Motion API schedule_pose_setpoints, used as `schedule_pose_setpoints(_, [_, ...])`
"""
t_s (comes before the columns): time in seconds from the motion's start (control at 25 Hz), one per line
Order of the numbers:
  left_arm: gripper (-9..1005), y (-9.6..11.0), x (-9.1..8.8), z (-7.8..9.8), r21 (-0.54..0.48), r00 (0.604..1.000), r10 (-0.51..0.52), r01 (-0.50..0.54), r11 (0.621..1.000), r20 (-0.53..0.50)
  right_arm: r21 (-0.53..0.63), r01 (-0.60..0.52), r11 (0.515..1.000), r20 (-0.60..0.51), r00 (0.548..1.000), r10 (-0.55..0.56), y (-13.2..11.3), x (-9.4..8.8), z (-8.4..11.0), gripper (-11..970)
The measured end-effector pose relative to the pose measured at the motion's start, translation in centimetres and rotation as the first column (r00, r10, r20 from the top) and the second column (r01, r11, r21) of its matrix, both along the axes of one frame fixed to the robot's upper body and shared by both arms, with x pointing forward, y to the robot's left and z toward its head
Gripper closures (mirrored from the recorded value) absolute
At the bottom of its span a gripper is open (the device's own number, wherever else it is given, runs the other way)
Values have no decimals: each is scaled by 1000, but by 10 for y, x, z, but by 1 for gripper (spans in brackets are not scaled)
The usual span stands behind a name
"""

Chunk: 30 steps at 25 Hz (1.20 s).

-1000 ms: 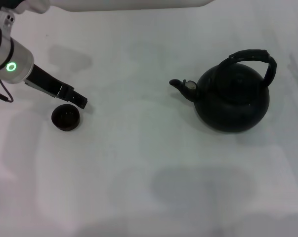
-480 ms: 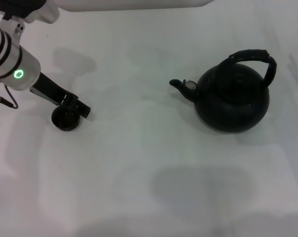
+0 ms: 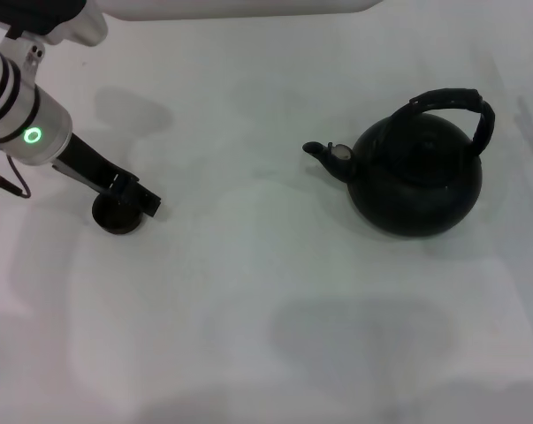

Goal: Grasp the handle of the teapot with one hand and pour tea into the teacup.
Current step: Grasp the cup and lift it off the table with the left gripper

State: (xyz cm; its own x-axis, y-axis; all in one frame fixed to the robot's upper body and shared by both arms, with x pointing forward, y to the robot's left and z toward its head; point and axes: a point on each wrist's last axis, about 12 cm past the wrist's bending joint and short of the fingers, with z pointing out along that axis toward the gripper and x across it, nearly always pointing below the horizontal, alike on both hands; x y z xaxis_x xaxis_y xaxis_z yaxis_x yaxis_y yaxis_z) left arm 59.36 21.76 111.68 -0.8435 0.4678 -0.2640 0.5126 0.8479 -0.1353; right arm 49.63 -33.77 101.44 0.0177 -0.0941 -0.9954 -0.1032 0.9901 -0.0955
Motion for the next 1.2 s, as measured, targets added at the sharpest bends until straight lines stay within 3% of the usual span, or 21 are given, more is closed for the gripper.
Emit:
schedule_pose_setpoints(0.76, [105, 0, -3, 0, 17, 999, -14, 14, 1000, -40, 11, 7, 1000, 6, 1000, -7, 1, 1, 1, 94])
schedule_pose_setpoints(1.04, [216, -6, -1, 6, 22, 998, -34, 35, 999, -49, 11, 9, 1000, 6, 1000, -9, 0, 1, 1, 94])
schedule_pose_setpoints(1.12, [296, -9, 0, 10, 22, 998, -43, 44, 999, -47, 12, 8, 1000, 8, 1000, -8, 1, 1, 1, 94])
schedule_pose_setpoints(1.2, [296, -11, 2, 13, 22, 998, -50, 51, 998, -41, 13, 9, 1000, 9, 1000, -9, 1, 1, 1, 94])
